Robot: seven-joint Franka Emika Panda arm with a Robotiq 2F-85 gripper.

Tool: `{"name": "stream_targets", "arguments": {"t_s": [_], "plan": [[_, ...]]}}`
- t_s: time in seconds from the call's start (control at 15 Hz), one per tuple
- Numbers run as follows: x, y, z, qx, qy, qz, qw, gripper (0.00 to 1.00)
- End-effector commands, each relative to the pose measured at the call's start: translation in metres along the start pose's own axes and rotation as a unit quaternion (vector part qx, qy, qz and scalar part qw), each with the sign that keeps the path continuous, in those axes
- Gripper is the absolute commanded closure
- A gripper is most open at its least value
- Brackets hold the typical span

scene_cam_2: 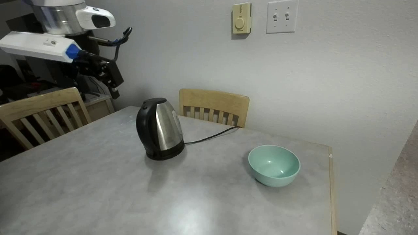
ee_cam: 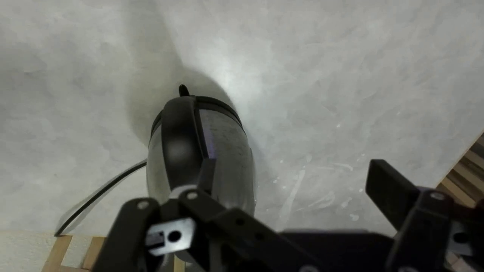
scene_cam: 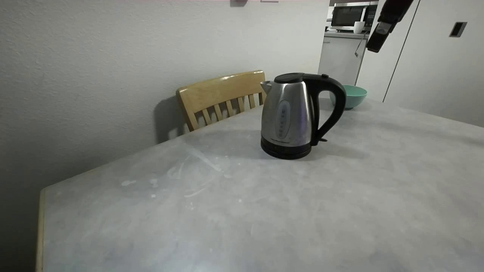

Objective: Push the kettle lid button

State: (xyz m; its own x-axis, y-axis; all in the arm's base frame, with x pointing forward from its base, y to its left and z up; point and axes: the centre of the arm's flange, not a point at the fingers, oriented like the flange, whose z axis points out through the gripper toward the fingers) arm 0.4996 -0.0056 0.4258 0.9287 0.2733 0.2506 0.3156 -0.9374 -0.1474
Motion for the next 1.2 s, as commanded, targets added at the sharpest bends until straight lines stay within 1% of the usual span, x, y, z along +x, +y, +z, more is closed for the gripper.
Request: {"name": "stream_targets", "arguments": {"t_s": [0.0, 0.27, 0.47, 0.73, 1.0, 1.07, 1.13], "plan": [[0.020, 0.017, 0.000, -0.025, -0.011, -0.008, 0.9996, 0.00], [0.038, 0.031, -0.002, -0.061, -0.017, -0.001, 0.9980, 0.00], [0.050, 0.038, 0.002, -0.082, -0.040, 0.003, 0.9959, 0.00], [0.068, 0.044, 0.021, -0.091, -0.075, -0.010, 0.9930, 0.00], [0.088, 0.055, 0.045, -0.096, -0.091, -0.030, 0.9908, 0.00], [0.092, 0.058, 0.048, -0.096, -0.093, -0.034, 0.9904, 0.25], [0.096, 0.061, 0.051, -0.095, -0.094, -0.037, 0.9903, 0.26]]}}
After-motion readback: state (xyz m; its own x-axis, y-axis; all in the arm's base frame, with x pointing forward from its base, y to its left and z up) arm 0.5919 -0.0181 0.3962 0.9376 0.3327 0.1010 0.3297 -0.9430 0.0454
